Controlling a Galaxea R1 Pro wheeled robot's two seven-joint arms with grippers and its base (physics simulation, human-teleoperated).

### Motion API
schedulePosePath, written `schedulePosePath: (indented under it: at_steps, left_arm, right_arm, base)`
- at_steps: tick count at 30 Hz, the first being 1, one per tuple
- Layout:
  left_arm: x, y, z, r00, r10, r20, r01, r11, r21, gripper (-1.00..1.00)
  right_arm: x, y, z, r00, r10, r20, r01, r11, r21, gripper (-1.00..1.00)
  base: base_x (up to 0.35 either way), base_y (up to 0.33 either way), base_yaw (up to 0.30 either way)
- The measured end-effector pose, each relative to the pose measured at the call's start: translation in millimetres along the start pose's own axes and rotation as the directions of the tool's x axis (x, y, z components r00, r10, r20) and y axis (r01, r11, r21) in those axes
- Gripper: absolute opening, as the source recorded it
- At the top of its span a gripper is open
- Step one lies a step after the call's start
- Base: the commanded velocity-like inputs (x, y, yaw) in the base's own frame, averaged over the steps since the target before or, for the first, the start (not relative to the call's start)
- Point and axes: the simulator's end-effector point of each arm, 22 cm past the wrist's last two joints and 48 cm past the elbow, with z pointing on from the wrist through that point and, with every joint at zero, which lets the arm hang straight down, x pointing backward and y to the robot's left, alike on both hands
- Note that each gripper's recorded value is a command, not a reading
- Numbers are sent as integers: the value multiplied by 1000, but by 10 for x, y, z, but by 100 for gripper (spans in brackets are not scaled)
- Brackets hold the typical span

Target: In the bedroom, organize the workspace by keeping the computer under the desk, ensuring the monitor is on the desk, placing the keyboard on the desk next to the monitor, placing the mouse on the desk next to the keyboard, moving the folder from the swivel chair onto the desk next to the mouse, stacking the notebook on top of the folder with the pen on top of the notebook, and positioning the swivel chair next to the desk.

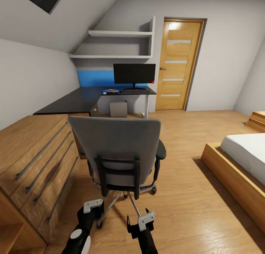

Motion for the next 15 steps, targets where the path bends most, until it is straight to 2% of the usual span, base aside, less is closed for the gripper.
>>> schedulePosePath:
  at_steps: [5,15]
  left_arm:
    - [-157,28,30,999,-4,43,4,1000,-2,100]
    - [25,96,106,999,-4,46,5,1000,-9,100]
  right_arm:
    - [85,1,22,1000,3,5,-3,1000,7,100]
    - [77,-34,111,999,27,42,-29,999,42,100]
  base:
    - [0,0,0]
    - [0,0,0]
